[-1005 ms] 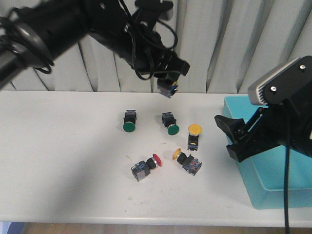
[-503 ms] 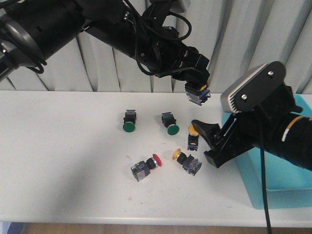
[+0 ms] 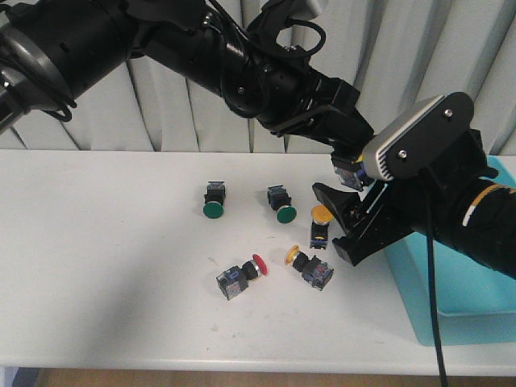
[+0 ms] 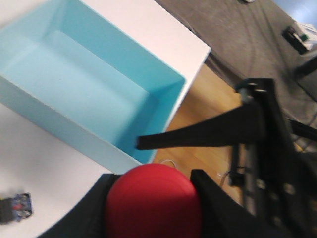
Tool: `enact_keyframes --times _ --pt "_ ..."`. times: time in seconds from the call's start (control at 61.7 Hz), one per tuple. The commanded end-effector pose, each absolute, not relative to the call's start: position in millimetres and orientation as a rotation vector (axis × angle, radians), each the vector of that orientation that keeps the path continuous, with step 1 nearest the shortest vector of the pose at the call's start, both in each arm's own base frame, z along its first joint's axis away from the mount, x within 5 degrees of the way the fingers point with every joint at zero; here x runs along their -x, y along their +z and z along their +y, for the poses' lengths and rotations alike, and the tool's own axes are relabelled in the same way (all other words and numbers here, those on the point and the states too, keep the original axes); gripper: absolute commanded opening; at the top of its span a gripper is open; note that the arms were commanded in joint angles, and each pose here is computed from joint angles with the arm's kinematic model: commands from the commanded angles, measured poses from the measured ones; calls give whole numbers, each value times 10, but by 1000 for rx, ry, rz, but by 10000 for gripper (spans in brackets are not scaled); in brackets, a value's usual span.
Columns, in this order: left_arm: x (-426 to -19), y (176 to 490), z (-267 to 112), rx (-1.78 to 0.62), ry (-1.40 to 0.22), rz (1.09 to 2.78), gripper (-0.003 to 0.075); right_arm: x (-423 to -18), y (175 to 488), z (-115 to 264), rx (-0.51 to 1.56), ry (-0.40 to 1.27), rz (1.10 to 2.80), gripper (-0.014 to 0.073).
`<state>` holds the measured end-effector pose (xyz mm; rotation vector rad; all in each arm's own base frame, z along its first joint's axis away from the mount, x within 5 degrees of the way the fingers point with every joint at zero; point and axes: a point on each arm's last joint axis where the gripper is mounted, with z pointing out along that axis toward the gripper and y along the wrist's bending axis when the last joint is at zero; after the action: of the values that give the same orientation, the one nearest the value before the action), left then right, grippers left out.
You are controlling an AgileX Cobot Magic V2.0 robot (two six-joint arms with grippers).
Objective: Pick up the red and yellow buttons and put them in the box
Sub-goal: 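Grasp the red button with the right gripper and open the left gripper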
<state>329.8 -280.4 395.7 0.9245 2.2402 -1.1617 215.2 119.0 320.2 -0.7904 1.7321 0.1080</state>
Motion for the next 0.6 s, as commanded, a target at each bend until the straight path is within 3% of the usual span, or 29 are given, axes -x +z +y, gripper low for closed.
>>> enact_keyframes --times 0.0,0.081,0.243,0.47,0.584 --pt "-3093 4314 -2755 -954 -1265 2108 -7 -2189 3374 1201 750 100 1629 498" --pt "-3084 4314 -2753 -980 -1258 2097 -7 -2197 3364 1206 751 101 1633 372" --pt "-3084 4313 -2752 -981 -1258 2098 -7 -2195 3366 1205 760 93 1628 -16" --pt "-3109 4319 -2753 -960 -1240 2085 6 -2195 3366 1205 766 87 1624 -7" --pt "-3097 4312 -2783 -982 -1208 2069 55 -2195 3366 1205 768 85 1624 -4"
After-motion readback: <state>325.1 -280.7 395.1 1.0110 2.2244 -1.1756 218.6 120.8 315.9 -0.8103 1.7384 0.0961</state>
